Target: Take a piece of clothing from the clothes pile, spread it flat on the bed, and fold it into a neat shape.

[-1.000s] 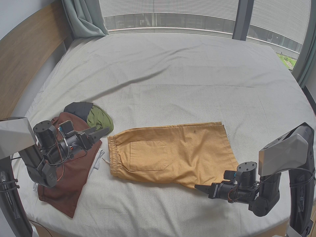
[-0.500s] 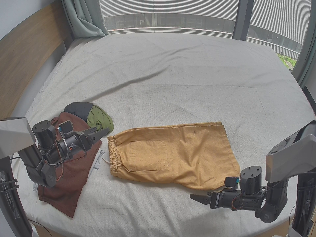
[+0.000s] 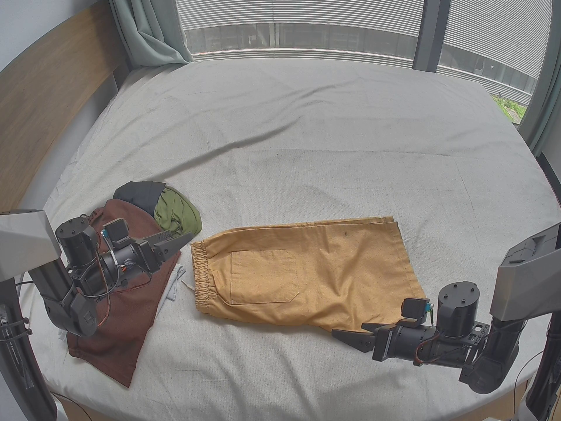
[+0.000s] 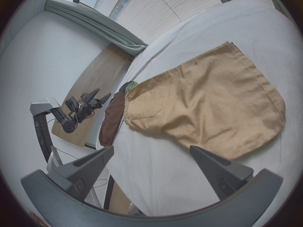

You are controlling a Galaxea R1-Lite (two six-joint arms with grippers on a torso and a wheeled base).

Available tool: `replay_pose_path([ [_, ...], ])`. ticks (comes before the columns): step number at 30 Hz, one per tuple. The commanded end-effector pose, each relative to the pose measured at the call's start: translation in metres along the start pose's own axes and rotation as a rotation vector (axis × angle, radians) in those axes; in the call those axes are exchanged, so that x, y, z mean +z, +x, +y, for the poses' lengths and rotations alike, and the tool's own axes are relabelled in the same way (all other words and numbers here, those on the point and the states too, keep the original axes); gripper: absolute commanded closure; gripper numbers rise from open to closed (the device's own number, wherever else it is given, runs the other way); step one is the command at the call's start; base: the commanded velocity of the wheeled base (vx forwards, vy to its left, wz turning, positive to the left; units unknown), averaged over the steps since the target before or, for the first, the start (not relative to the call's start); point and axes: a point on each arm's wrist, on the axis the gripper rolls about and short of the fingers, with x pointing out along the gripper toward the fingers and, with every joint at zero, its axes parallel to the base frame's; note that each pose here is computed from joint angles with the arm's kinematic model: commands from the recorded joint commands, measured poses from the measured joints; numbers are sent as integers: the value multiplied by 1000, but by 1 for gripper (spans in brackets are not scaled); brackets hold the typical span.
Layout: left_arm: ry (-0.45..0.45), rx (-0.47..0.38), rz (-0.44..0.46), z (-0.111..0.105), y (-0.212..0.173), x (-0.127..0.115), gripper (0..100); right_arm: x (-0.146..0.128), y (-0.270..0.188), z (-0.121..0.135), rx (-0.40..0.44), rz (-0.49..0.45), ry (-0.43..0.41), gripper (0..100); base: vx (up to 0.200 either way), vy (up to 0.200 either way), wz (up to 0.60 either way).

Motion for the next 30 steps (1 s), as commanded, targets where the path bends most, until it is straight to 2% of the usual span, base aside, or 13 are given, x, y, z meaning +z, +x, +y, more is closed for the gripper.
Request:
replay_pose_path([
  [1,0,-12,10,-3,-2,-1,0,16,5,5,30,-70,-21,0,0,0,0],
  [6,8,-10,11,-2,-3,-1,0,49,3,6,92,-188,-47,0,0,0,0],
  [11,39,-7,11,-1,-3,-1,0,55,2,3,123,-192,-50,0,0,0,0],
  [17,61,-21,8,1,0,0,0,53,1,3,121,-183,-45,0,0,0,0],
  [30,46,-18,20,0,-2,-4,0,59,0,-2,108,-207,-45,0,0,0,0],
])
